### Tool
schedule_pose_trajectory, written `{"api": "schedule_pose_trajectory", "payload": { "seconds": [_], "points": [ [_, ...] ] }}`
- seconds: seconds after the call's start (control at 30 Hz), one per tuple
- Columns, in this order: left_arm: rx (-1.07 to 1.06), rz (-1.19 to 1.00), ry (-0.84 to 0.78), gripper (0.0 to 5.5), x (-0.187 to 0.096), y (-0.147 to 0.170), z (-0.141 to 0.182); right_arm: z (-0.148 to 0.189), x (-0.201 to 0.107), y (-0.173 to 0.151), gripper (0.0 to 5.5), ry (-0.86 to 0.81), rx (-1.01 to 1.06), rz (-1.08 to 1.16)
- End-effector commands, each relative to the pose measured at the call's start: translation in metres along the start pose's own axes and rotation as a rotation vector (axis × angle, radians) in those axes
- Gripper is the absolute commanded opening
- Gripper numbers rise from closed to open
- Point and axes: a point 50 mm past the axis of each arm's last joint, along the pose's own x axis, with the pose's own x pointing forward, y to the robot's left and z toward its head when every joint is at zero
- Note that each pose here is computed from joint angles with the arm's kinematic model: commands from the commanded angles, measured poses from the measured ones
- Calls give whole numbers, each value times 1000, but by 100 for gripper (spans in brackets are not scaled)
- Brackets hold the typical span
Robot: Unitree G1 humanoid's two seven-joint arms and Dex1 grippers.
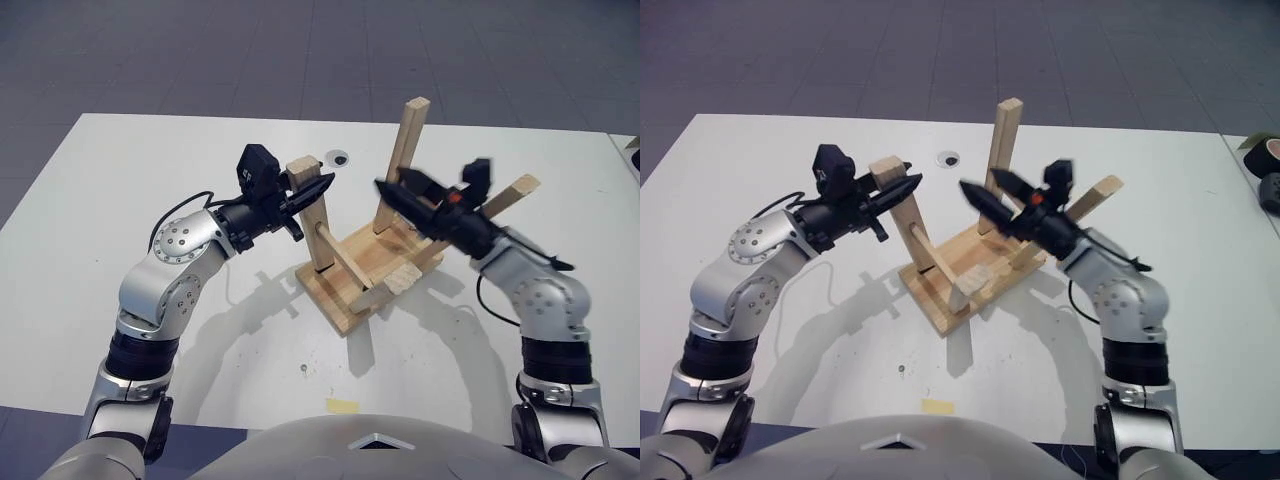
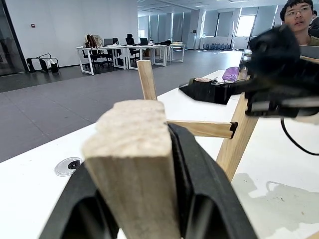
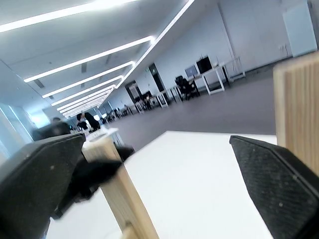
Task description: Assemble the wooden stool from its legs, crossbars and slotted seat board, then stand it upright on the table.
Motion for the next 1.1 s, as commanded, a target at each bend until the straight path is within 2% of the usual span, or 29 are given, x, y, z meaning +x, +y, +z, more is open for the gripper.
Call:
{"api": "schedule_pose_trajectory", "payload": {
  "seconds": [0.03,0.2,0.4,0.5,0.63,0.7,0.73,0.8,0.83,0.87,0.93,1.1],
  "points": [
    [25,124,148,188,-8,11,-19,26,9,25,540,-108,-10,61],
    [-12,162,-20,275,0,24,23,19,12,35,540,-125,15,46],
    [-25,159,-284,371,7,35,98,16,14,37,540,-138,23,28],
    [-10,133,-442,417,19,37,144,19,15,36,540,-161,17,12],
    [43,177,-499,487,44,45,168,27,17,34,540,-248,24,-36],
    [-16,85,-404,517,57,39,138,26,17,34,540,-256,38,-41],
    [-41,59,-314,537,62,37,110,24,16,33,540,-251,42,-47],
    [-74,80,-24,539,63,34,26,17,14,32,540,-226,42,-68],
    [-93,80,82,539,55,26,-5,15,14,32,540,-209,33,-75],
    [-141,66,121,539,46,15,-22,14,12,32,540,-196,23,-82],
    [-200,32,93,539,37,-1,-22,13,9,32,540,-184,7,-95],
    [-201,106,24,539,41,5,-8,9,6,31,540,-162,-4,-108]
  ]
}}
